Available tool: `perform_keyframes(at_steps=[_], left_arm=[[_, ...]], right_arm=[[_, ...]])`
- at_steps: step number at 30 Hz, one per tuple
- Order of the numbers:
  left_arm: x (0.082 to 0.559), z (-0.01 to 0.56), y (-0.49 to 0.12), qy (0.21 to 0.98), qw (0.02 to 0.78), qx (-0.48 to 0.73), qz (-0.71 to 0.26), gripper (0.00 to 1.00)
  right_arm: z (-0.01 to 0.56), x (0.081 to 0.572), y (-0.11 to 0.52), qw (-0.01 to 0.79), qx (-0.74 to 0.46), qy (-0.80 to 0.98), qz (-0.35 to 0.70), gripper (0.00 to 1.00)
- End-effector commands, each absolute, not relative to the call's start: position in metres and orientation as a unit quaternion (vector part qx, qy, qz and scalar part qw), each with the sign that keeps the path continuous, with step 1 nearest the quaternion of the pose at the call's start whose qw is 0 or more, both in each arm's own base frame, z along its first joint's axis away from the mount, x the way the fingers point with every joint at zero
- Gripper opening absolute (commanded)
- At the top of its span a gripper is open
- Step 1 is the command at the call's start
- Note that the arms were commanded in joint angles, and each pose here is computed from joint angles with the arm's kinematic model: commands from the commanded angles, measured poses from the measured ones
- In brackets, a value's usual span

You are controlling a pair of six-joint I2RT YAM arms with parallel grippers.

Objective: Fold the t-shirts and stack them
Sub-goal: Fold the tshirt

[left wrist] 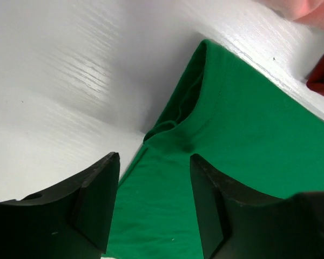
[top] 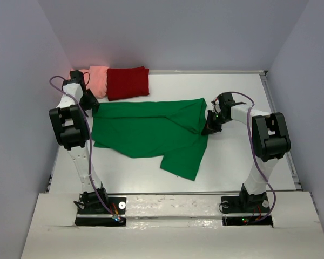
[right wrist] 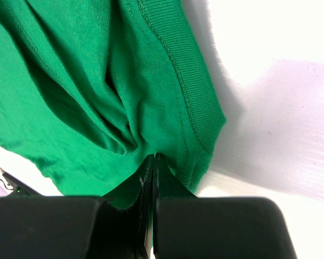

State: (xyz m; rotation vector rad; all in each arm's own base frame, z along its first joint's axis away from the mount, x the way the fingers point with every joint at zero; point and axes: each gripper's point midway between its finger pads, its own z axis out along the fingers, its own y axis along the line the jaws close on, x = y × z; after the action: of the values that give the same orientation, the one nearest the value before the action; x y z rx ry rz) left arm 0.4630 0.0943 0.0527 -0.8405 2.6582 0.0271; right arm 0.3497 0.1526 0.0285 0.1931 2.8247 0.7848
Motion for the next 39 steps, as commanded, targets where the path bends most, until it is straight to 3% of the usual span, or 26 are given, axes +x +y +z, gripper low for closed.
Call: perform_keyframes(at_steps=[1, 7, 11, 16, 18, 24, 39], left_arm=[[0.46, 0.058, 0.097, 0.941, 0.176, -0.29, 0.012, 0.67], [0.457, 0.075, 0.095, 0.938, 0.189, -0.292, 0.009, 0.69], [0.471, 0.11, 0.061, 0.929, 0.233, -0.275, -0.076, 0.65], [0.486, 0.129, -0.013, 0.946, 0.242, -0.197, -0.089, 0.65], [0.491, 0.13, -0.026, 0.947, 0.246, -0.187, -0.085, 0.65], [0.494, 0.108, -0.072, 0.954, 0.226, -0.162, -0.112, 0.65], [0.483, 0.055, -0.087, 0.968, 0.181, -0.142, -0.097, 0.64]], right_arm=[[0.039, 0.36, 0.156, 0.119, 0.051, 0.955, 0.268, 0.0], [0.053, 0.365, 0.155, 0.131, 0.046, 0.955, 0.264, 0.0], [0.098, 0.381, 0.158, 0.18, 0.029, 0.943, 0.277, 0.0], [0.159, 0.403, 0.187, 0.233, -0.024, 0.912, 0.337, 0.48], [0.164, 0.408, 0.2, 0.238, -0.043, 0.906, 0.346, 0.53], [0.145, 0.44, 0.23, 0.217, -0.071, 0.901, 0.37, 0.54], [0.095, 0.495, 0.262, 0.176, -0.079, 0.901, 0.39, 0.54]])
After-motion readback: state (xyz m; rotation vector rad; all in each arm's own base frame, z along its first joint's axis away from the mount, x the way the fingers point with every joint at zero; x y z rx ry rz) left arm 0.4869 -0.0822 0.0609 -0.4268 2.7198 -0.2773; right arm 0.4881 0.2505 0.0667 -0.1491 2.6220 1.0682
